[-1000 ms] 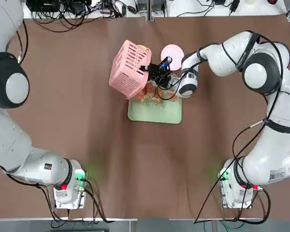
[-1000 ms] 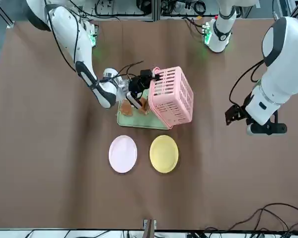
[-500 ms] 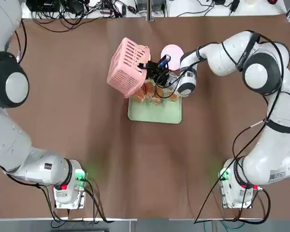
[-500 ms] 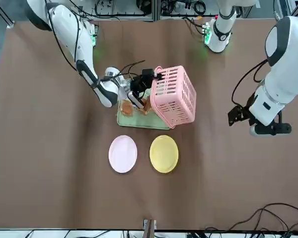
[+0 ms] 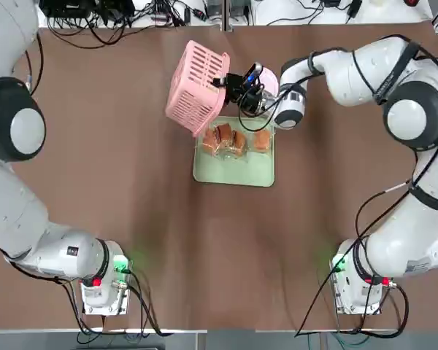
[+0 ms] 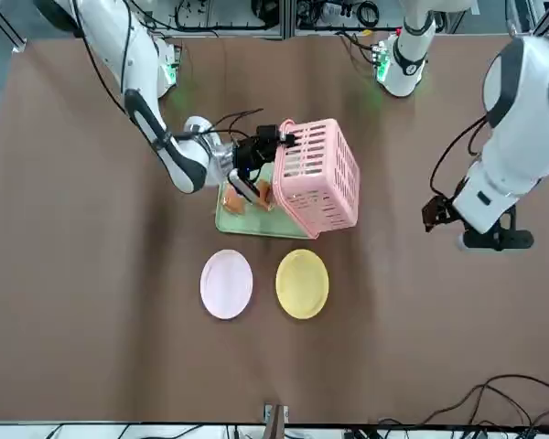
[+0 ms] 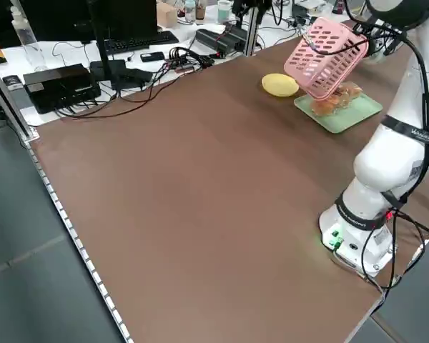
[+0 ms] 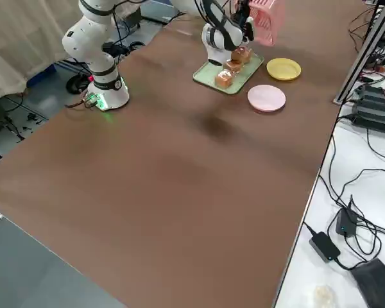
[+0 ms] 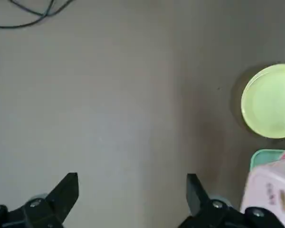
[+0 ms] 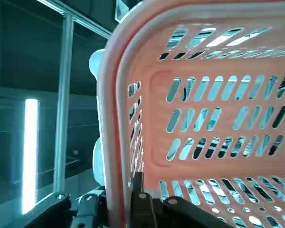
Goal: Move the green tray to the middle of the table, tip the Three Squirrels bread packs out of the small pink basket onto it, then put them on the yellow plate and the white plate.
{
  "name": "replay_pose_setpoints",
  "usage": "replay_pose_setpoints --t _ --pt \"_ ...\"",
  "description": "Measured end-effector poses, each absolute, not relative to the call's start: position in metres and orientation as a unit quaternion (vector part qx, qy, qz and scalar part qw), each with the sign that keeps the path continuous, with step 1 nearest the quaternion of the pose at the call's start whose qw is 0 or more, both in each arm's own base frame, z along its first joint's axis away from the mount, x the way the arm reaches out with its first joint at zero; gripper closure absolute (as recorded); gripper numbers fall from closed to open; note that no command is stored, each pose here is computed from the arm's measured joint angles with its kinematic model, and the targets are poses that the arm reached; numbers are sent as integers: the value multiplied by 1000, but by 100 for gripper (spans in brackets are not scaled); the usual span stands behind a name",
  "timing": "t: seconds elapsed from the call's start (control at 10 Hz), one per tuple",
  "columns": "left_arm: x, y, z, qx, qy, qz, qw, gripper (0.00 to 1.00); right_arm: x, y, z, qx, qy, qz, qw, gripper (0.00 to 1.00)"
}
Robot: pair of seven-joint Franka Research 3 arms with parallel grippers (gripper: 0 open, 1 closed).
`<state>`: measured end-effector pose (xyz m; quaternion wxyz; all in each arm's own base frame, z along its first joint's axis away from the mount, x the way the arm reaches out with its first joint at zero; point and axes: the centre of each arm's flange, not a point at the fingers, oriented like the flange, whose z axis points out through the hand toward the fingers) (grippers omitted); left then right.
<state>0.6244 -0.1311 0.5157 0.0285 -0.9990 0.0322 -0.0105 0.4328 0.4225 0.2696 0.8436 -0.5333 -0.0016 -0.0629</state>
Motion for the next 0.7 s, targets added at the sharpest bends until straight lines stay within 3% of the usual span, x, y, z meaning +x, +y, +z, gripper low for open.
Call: replay_pose_setpoints --t 0.7 --pt "630 -109 421 -998 13 60 4 0 453 363 374 -665 57 -93 739 93"
